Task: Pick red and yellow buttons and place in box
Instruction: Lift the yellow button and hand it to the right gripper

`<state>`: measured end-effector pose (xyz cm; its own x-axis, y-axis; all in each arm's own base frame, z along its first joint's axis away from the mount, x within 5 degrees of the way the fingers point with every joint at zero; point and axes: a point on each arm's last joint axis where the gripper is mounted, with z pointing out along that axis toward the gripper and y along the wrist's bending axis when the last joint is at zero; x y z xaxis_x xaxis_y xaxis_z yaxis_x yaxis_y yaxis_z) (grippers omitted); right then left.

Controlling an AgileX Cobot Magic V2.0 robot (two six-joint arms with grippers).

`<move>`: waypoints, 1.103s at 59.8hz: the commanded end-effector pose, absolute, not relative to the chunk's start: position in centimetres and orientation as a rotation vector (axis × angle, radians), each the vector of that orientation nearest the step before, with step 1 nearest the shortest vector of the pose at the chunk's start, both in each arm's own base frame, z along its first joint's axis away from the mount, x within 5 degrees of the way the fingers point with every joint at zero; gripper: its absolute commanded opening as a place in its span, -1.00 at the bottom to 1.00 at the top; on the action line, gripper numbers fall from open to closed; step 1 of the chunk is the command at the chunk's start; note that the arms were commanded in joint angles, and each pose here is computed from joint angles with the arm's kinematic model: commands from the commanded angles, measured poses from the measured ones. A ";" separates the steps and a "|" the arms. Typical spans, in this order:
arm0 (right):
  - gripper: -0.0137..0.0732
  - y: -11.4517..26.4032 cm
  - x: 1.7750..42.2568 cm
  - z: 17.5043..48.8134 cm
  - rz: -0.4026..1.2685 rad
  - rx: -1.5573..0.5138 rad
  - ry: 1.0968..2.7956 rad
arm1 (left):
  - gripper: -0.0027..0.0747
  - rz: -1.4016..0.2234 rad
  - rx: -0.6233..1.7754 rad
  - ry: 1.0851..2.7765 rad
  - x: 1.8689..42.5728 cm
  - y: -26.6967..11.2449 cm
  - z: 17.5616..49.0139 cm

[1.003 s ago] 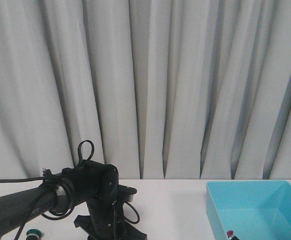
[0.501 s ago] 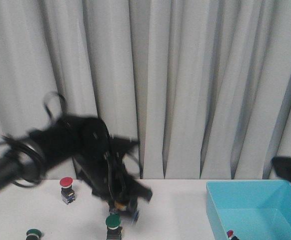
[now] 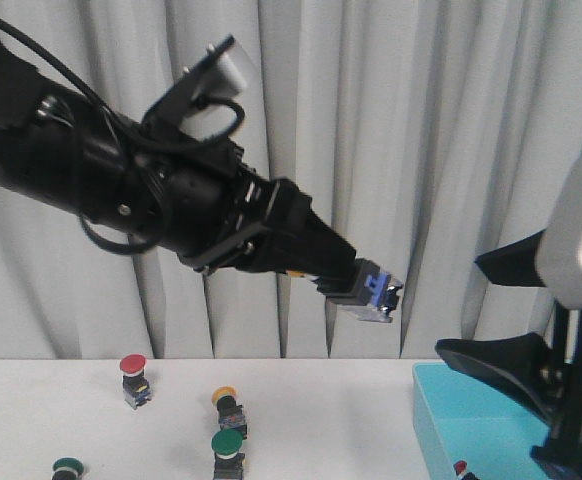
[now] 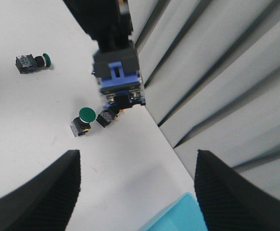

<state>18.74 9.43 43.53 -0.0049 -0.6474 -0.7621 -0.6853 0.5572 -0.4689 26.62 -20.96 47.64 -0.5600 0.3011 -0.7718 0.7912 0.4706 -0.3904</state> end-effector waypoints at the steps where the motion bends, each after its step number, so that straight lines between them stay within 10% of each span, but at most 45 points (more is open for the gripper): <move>1: 0.43 9.5 19.0 45.2 0.022 -1.056 1.595 | -0.95 -1.127 0.883 1.955 24.4 -20.4 50.7; 66: 0.27 12.0 18.4 45.5 0.067 -1.207 1.410 | -0.92 -1.228 0.999 1.912 22.3 -22.5 50.9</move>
<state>18.41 12.18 43.87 0.2123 -0.6340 -0.7436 -0.7222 0.4108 -0.5564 23.86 -23.07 48.25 -0.5332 0.3461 -0.7719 0.8408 0.3178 -0.4383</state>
